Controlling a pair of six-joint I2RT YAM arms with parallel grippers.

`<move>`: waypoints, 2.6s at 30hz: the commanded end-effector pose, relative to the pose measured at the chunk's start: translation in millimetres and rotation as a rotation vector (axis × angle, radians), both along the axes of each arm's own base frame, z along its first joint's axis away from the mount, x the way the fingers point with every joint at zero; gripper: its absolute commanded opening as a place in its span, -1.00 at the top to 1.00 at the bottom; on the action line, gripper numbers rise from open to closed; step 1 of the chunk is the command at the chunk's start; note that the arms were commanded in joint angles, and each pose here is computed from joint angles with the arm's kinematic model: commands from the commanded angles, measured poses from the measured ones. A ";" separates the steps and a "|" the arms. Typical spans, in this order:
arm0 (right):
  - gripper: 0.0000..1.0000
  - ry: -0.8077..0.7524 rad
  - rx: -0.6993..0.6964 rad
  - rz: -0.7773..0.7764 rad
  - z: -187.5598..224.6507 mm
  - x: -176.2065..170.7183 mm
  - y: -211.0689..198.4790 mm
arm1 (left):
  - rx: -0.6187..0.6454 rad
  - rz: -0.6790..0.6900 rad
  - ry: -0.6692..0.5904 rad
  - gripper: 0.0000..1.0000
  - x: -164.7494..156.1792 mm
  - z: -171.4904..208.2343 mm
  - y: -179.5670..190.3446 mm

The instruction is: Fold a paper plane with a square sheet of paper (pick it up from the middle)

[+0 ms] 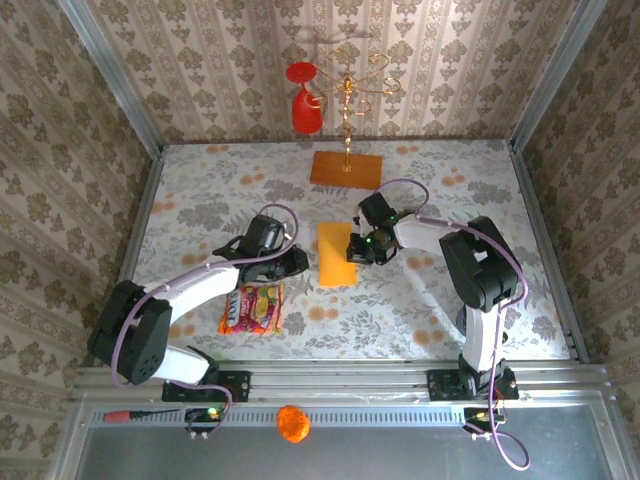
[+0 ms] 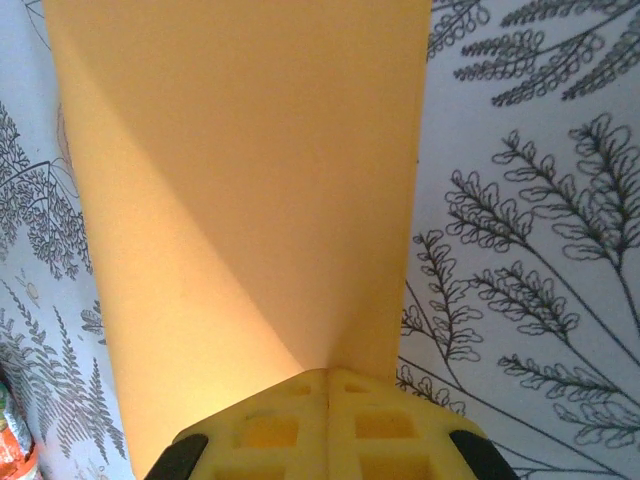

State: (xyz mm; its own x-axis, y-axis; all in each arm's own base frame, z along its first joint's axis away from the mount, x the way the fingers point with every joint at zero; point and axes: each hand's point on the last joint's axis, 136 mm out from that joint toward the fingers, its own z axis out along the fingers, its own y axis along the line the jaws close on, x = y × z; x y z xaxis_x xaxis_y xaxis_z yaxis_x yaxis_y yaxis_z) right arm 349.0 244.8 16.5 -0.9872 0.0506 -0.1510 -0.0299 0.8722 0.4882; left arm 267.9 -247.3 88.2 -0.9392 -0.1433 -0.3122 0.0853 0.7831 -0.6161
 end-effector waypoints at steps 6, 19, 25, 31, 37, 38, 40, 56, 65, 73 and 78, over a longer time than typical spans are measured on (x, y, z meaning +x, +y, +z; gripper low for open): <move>0.46 -0.118 0.066 -0.183 68.7 2.2 -13.7 | -0.120 -0.002 -0.001 0.27 33.1 8.7 -29.3; 0.08 -0.064 0.102 -0.355 50.3 -34.7 -45.2 | -0.146 -0.094 0.070 0.26 70.4 -12.2 -60.8; 0.09 -0.055 0.139 -0.333 46.4 -36.2 -38.7 | -0.111 -0.116 0.092 0.36 79.0 -26.0 -64.2; 0.10 -0.055 0.142 -0.311 42.6 -29.3 -36.9 | -0.064 -0.103 0.123 0.38 82.9 -41.4 -58.6; 0.13 -0.026 0.192 -0.277 44.7 -24.6 -26.4 | -0.073 -0.088 0.174 0.37 83.2 -56.1 -59.7; 0.13 -0.020 0.211 -0.268 45.3 -25.6 -22.8 | -0.080 -0.088 0.183 0.37 83.7 -56.9 -60.9; 0.14 -0.010 0.227 -0.262 45.8 -27.6 -20.4 | -0.079 -0.081 0.183 0.37 86.5 -56.4 -60.2; 0.16 0.115 0.251 -0.219 17.9 -51.9 -13.3 | -0.006 -0.075 0.245 0.37 78.7 -80.1 -48.5; 0.25 0.143 0.270 -0.201 11.2 -59.6 -8.6 | 0.004 -0.053 0.248 0.37 76.2 -84.5 -44.2; 0.37 0.131 0.344 -0.197 18.2 -54.5 1.7 | -0.006 -0.059 0.266 0.37 75.9 -83.0 -47.1; 0.41 0.129 0.343 -0.209 15.9 -50.8 2.4 | -0.018 -0.066 0.268 0.38 75.3 -79.1 -49.7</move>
State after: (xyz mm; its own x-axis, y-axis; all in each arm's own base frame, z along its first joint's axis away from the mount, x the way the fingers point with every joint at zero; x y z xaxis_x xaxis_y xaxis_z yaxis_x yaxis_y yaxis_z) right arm 299.9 242.0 34.0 -0.9601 0.2796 0.0085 0.1986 0.6597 0.7248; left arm 354.9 -307.2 29.7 -0.9886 -0.0807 -0.1268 0.0264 0.7372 -0.6752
